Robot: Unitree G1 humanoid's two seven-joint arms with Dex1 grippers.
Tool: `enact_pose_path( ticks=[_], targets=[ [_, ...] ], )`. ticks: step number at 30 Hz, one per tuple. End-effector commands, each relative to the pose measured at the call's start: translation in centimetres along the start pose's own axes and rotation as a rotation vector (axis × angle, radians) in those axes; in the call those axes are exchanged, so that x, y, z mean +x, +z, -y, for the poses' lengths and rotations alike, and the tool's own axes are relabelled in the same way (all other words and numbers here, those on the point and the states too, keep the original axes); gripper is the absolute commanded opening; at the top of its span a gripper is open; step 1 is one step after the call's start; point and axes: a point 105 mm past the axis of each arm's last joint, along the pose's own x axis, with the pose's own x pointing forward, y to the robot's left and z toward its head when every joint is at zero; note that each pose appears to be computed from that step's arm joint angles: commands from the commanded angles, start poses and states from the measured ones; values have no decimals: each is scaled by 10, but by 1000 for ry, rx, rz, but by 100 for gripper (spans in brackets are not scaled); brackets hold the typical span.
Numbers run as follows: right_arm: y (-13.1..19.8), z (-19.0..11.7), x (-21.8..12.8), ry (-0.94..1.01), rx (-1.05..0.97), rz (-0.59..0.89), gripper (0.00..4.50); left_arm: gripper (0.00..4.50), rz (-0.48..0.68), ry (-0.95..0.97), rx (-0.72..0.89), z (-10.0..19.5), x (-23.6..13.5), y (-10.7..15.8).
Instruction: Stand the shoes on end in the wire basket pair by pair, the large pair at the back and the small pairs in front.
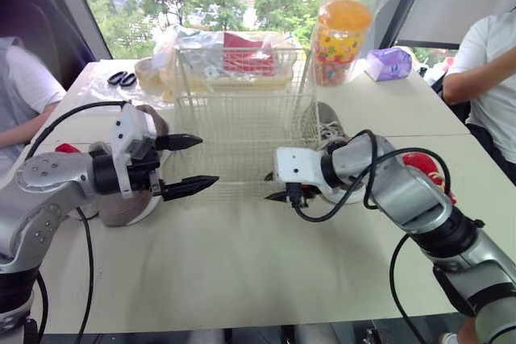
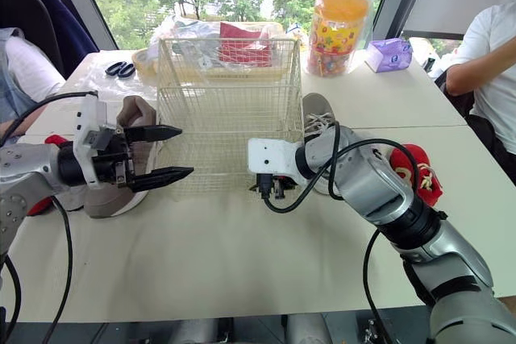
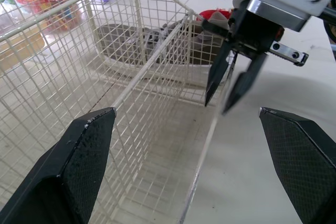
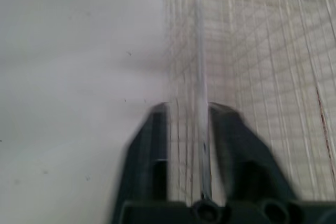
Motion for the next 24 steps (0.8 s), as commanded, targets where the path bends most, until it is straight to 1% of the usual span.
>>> enact_pose_path(
  ticks=[1, 2, 3, 7, 9, 10, 11, 14, 16, 18, 20, 24],
  targets=[
    [34, 27, -52, -167, -26, 125, 335, 450, 32, -17, 28, 2, 2, 12],
    [36, 30, -58, -191, -17, 142, 390, 450, 32, -20, 27, 3, 3, 12],
    [39, 35, -69, -242, 13, 174, 432, 450, 32, -24, 27, 3, 4, 11],
    [54, 54, -131, -528, 162, 399, 432, 450, 44, -44, 17, 1, 7, 13],
    [45, 56, -152, -671, 270, 465, 432, 450, 49, -52, 15, 0, 9, 14],
    [36, 53, -157, -703, 331, 468, 432, 450, 52, -55, 14, -1, 10, 15],
    [27, 47, -160, -724, 381, 466, 432, 450, 58, -59, 10, -2, 10, 16],
    [-23, 28, -165, -899, 564, 377, 432, 450, 68, -81, 7, -5, 13, 18],
    [-47, 14, -162, -979, 633, 312, 432, 450, 69, -90, 8, -6, 15, 18],
    [-70, -1, -153, -1030, 660, 219, 432, 450, 70, -99, 12, -8, 18, 18],
    [-78, -7, -146, -1053, 692, 225, 432, 450, 71, -110, 13, -8, 20, 18],
    [-93, -3, -134, -1115, 764, 259, 432, 450, 68, -121, 19, -8, 22, 18]
  ],
)
